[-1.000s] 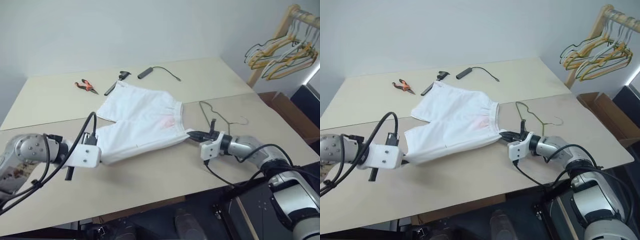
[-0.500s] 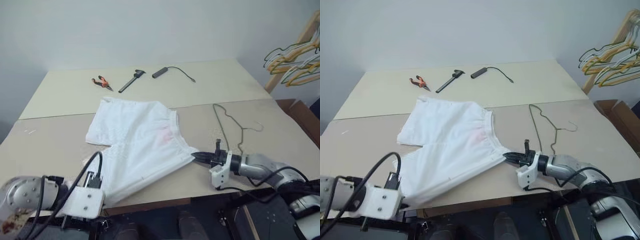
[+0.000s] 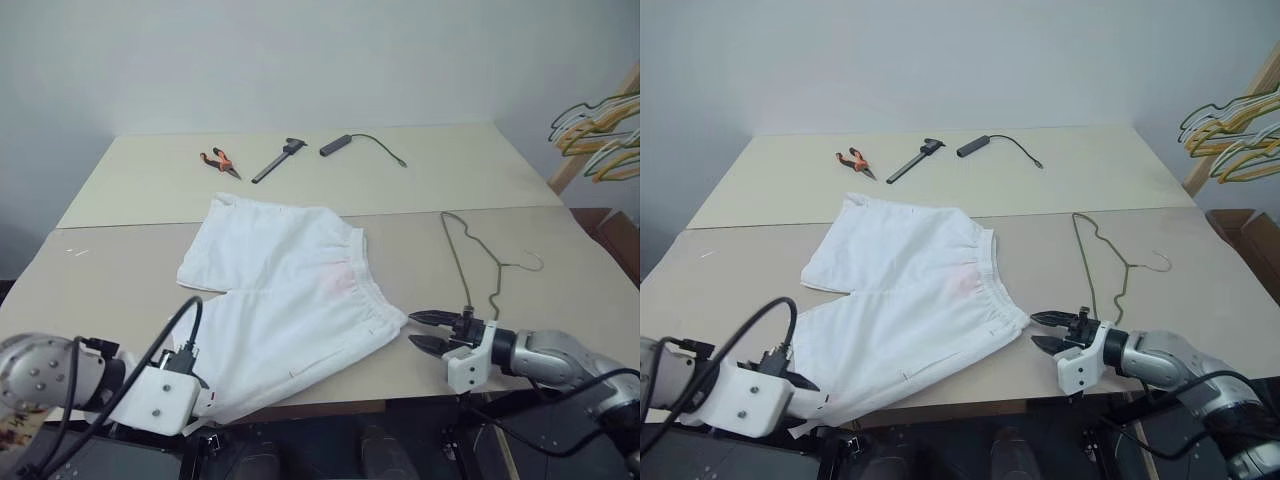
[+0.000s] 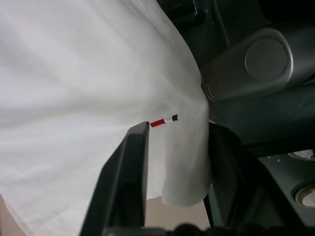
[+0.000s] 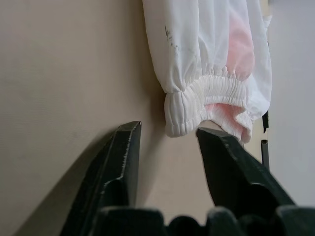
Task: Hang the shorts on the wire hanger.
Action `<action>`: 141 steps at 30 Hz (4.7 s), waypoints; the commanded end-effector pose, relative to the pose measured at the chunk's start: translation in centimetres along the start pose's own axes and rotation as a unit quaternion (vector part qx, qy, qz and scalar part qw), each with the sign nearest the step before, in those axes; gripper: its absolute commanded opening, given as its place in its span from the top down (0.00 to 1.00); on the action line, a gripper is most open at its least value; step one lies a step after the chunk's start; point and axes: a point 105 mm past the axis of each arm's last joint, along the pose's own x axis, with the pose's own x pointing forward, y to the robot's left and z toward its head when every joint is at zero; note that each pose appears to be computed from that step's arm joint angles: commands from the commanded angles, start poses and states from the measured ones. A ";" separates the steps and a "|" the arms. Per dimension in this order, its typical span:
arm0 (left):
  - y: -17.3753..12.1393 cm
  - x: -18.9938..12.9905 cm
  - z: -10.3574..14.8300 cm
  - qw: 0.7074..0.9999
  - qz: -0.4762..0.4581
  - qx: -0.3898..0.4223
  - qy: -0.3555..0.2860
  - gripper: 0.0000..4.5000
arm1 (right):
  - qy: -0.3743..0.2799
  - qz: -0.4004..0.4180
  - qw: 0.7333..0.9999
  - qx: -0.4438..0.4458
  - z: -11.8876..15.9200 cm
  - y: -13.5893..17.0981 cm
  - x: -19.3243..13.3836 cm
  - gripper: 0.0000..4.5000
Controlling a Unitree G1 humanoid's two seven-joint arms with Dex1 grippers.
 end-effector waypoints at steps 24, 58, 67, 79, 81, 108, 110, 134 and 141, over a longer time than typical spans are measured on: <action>13.9 -2.1 7.9 0.881 0.194 -0.145 -0.405 0.01 | 0.429 -0.181 0.650 0.600 -12.2 -1.4 -8.0 0.00; 20.0 -4.2 7.6 0.855 0.282 -0.156 -0.406 0.00 | 0.232 -0.243 0.909 -0.246 -6.2 -14.3 -4.0 1.00; 20.3 -3.2 6.9 0.894 0.132 -0.238 -0.356 0.00 | 0.129 -0.301 0.863 -0.384 -3.5 -17.3 -3.5 1.00; 20.8 1.5 6.4 0.938 0.061 -0.219 -0.261 0.00 | 0.087 -0.308 0.852 -0.414 -1.3 -19.0 -3.2 1.00; 21.2 2.1 6.6 0.937 0.067 -0.222 -0.260 0.09 | 0.086 -0.310 0.851 -0.416 -1.0 -19.2 -3.2 1.00; 22.7 2.6 4.9 0.935 0.125 -0.236 -0.231 1.00 | 0.062 -0.281 0.880 -0.377 -0.2 -18.9 -3.3 0.53; 23.0 2.7 4.4 0.937 0.146 -0.238 -0.212 1.00 | 0.054 -0.270 0.899 -0.340 -0.2 -18.4 -3.4 0.37; 19.6 3.3 4.8 0.973 0.148 -0.028 -0.177 1.00 | 0.090 0.117 0.926 0.348 -0.1 -14.7 -1.5 0.00; 19.1 3.5 5.4 0.972 0.139 -0.022 -0.186 1.00 | 0.111 0.151 0.917 0.352 -0.3 -14.3 -0.5 0.04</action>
